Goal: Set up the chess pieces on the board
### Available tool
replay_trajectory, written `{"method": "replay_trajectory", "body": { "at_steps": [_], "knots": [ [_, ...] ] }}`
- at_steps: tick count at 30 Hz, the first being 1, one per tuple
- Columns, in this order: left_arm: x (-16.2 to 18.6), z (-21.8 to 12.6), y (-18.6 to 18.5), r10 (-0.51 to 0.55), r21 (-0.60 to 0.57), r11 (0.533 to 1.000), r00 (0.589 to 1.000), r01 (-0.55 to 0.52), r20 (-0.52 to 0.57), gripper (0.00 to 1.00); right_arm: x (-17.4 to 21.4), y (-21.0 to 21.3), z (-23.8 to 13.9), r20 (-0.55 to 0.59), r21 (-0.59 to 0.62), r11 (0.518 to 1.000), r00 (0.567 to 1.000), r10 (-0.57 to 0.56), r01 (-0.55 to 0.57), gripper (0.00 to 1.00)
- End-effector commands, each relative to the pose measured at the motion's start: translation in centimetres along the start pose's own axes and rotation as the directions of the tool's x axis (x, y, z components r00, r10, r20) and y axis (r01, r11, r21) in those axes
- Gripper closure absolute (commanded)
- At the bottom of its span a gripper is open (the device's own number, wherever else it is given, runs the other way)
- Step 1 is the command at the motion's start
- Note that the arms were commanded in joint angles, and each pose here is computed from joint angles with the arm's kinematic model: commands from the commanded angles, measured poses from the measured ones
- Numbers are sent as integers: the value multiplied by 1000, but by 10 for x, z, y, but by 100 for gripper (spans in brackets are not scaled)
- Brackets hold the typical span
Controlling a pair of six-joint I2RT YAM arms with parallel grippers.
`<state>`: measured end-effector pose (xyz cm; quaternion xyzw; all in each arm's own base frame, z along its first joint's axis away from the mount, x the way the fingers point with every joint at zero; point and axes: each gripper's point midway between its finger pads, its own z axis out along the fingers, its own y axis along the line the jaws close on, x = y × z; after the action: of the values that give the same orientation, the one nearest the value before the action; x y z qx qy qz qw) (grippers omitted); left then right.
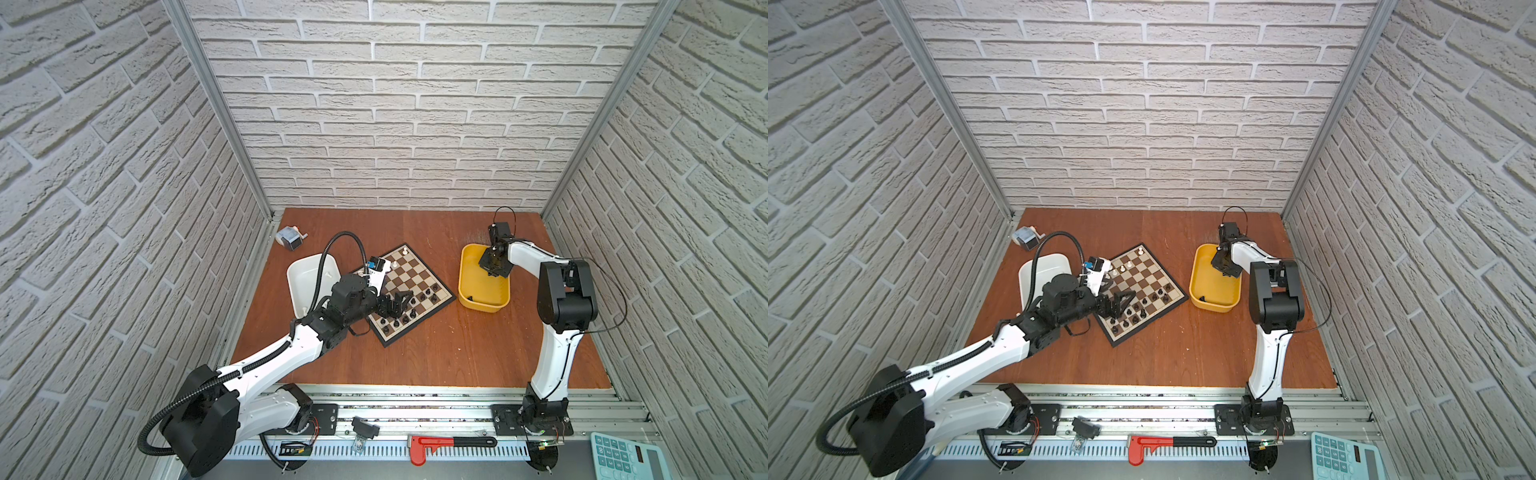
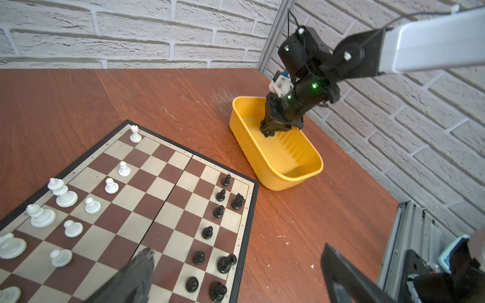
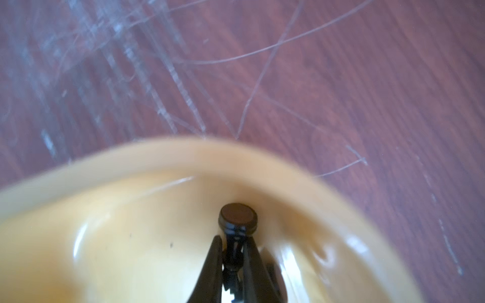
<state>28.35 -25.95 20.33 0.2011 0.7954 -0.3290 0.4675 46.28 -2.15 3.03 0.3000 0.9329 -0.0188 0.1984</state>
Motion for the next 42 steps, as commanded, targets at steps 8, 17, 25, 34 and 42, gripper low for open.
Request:
{"method": "replay_trajectory", "body": {
  "at_steps": [8,17,25,34,42],
  "knots": [
    [-51,-1,23,-200,92,976,980,198,10,1,19,112,-187,478,-430,703,803,-356,567,94],
    [-68,-13,18,-131,172,974,986,147,-100,10,154,175,-272,764,-384,47,345,-545,922,94],
    [-46,-17,-3,-121,291,938,964,189,-239,15,205,191,-278,819,-165,-157,47,-572,974,94],
    [-29,-6,-18,-118,331,914,936,232,-330,27,209,197,-282,823,-129,-185,1,-568,974,94],
    [-25,3,-24,-128,348,901,925,259,-359,38,211,196,-282,825,-132,-190,2,-566,973,94]
  ]
}}
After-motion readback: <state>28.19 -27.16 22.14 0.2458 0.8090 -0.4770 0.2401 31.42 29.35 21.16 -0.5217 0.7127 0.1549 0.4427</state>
